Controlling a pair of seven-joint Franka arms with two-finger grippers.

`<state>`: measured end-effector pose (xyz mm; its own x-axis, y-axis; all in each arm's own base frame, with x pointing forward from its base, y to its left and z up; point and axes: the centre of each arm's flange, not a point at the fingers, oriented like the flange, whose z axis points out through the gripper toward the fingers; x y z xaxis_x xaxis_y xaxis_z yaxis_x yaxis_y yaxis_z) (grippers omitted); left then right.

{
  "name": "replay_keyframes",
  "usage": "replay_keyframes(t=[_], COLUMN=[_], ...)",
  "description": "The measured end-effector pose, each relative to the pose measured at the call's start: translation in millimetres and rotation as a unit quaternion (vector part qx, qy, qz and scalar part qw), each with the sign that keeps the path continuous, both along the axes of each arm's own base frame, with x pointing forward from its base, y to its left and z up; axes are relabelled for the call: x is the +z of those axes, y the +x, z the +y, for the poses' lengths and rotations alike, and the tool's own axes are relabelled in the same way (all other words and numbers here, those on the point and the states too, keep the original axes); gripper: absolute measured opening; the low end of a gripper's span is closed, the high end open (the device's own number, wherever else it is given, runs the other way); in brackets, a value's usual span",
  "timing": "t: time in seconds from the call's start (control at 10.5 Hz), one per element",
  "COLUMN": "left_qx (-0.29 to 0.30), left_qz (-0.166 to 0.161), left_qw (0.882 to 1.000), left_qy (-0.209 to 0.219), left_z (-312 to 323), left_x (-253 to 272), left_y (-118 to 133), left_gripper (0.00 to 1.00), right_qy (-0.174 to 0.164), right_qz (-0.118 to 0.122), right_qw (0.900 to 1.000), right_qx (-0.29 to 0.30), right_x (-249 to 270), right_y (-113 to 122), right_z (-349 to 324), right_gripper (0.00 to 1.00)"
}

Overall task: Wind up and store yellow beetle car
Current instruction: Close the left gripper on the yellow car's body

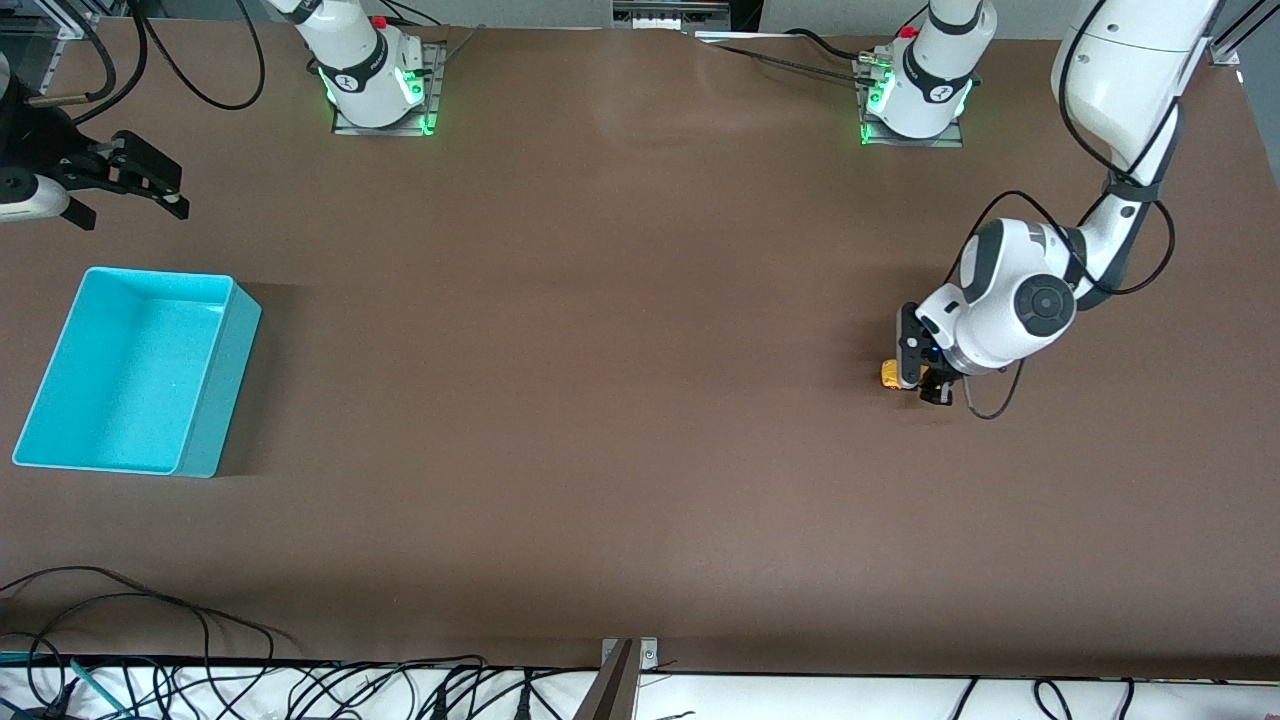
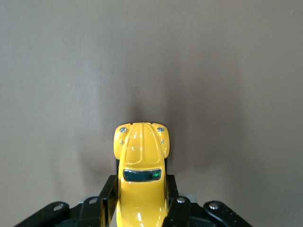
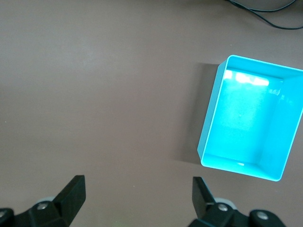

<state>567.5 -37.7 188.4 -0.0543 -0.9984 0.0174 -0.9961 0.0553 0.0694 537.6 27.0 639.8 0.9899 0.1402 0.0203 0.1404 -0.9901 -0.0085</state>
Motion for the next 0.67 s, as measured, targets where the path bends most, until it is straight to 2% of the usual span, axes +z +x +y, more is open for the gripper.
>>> replay_keyframes(t=[0.67], left_qx=[0.006], left_qz=[-0.011], left_qw=[1.0], left_qy=[-0.007], left_z=[139], left_x=[1], left_y=[7], left_gripper=[0.44], right_qy=[0.0], right_qz=[0.0], right_qw=[1.0], right_qx=[0.0], right_x=[0], right_y=[0], right_z=[0], right_gripper=[1.0])
